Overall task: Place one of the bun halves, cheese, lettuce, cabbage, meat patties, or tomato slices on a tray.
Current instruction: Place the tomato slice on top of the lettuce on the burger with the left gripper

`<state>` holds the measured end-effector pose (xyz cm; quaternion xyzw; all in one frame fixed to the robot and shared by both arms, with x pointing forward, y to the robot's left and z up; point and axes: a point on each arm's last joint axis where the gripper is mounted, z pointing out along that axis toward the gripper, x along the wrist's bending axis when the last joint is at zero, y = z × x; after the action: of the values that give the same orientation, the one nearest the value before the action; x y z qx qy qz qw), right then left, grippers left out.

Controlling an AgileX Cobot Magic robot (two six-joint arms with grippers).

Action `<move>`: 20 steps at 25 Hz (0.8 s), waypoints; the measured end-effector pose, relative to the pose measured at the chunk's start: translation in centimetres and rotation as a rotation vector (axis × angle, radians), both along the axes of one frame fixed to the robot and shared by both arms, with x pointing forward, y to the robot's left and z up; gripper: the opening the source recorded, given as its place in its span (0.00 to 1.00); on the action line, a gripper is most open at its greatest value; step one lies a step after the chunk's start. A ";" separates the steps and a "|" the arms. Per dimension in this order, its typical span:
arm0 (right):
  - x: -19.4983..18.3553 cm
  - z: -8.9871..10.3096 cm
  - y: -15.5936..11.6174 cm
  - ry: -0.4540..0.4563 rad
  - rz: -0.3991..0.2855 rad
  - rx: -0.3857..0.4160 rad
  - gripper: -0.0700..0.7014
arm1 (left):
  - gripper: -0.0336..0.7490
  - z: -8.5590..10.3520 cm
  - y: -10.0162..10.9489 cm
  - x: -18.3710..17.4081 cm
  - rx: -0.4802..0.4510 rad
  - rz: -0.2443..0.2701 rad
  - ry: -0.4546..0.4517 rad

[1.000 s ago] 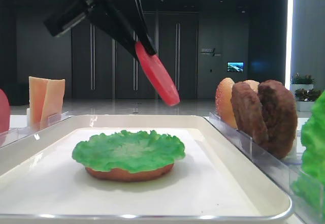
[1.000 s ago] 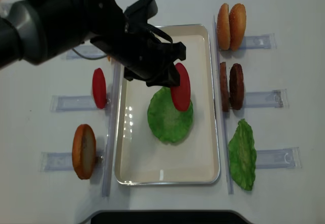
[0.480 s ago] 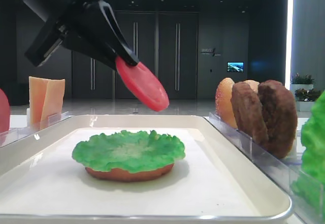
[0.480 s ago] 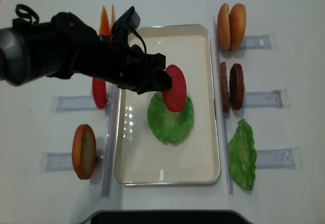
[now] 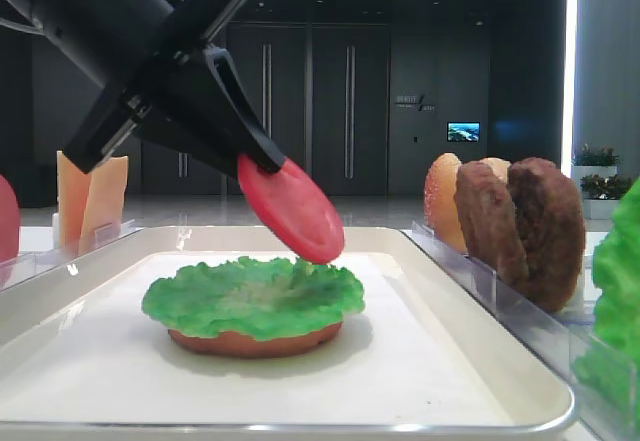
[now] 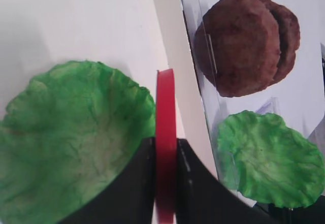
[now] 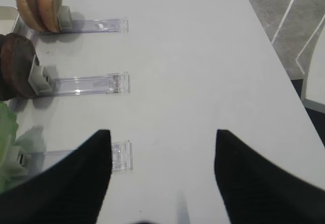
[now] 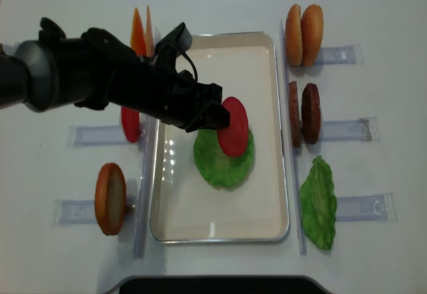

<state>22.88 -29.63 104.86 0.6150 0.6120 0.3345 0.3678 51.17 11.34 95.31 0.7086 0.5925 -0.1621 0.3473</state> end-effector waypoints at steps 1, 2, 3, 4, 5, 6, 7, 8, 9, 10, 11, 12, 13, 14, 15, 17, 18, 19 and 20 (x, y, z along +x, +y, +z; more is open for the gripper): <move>0.0 0.0 0.0 0.000 0.000 0.000 0.64 | 0.12 -0.1 0.0 0.0 0.003 -0.001 0.003; 0.0 0.0 0.0 0.000 0.000 0.000 0.64 | 0.12 -0.4 0.0 0.0 0.006 -0.002 0.010; 0.0 0.0 0.0 0.000 0.000 0.000 0.64 | 0.12 -0.6 0.0 0.0 0.010 -0.003 0.016; 0.0 0.0 0.0 0.000 0.000 0.000 0.64 | 0.12 -0.8 0.0 0.0 0.016 -0.007 0.021; 0.0 0.0 0.0 0.000 0.000 0.000 0.64 | 0.12 -1.0 0.0 0.0 0.019 -0.008 0.026; 0.0 0.0 0.0 0.000 0.000 0.000 0.64 | 0.12 -1.1 0.0 -0.1 0.024 -0.012 0.029; 0.0 0.0 0.0 0.000 0.000 0.000 0.64 | 0.12 -1.2 0.1 -0.1 0.028 -0.017 0.030; 0.0 0.0 0.0 0.000 0.000 0.000 0.64 | 0.12 -1.2 0.1 -0.1 0.031 -0.021 0.028; 0.0 0.0 0.0 0.000 0.000 0.000 0.64 | 0.12 -1.2 0.1 -0.1 0.032 -0.023 0.028; 0.0 0.0 0.0 0.000 0.000 0.000 0.64 | 0.12 -1.2 0.1 -0.1 0.032 -0.024 0.028; 0.0 0.0 0.0 0.000 0.000 0.000 0.64 | 0.12 -1.2 0.1 -0.1 0.032 -0.025 0.028; 0.0 0.0 0.0 0.000 0.000 0.000 0.64 | 0.13 -1.3 0.1 -0.2 0.035 -0.028 0.027; 0.0 0.0 0.0 0.000 0.000 0.000 0.64 | 0.14 -1.3 0.1 -0.2 0.038 -0.031 0.026; 0.0 0.0 0.0 0.000 0.000 0.000 0.64 | 0.17 -1.3 0.1 -0.2 0.044 -0.036 0.024; 0.0 0.0 0.0 0.000 0.000 0.000 0.64 | 0.22 -1.3 0.2 -0.2 0.052 -0.046 0.021; 0.0 0.0 0.0 0.000 0.000 0.000 0.64 | 0.36 -1.4 0.3 -0.3 0.067 -0.051 0.024; 0.0 0.0 0.0 0.000 0.000 0.000 0.64 | 0.43 -1.5 0.3 -0.3 0.074 -0.051 0.028; 0.0 0.0 0.0 0.000 0.000 0.000 0.64 | 0.51 -1.5 0.6 -0.2 0.084 -0.046 0.033; 0.0 0.0 0.0 0.000 0.000 0.000 0.64 | 0.57 -1.6 0.8 -0.2 0.092 -0.043 0.043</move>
<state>22.88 -29.63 104.86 0.6150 0.6120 0.3345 0.3678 51.00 12.09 93.75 0.7328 0.5911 -0.1573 0.2979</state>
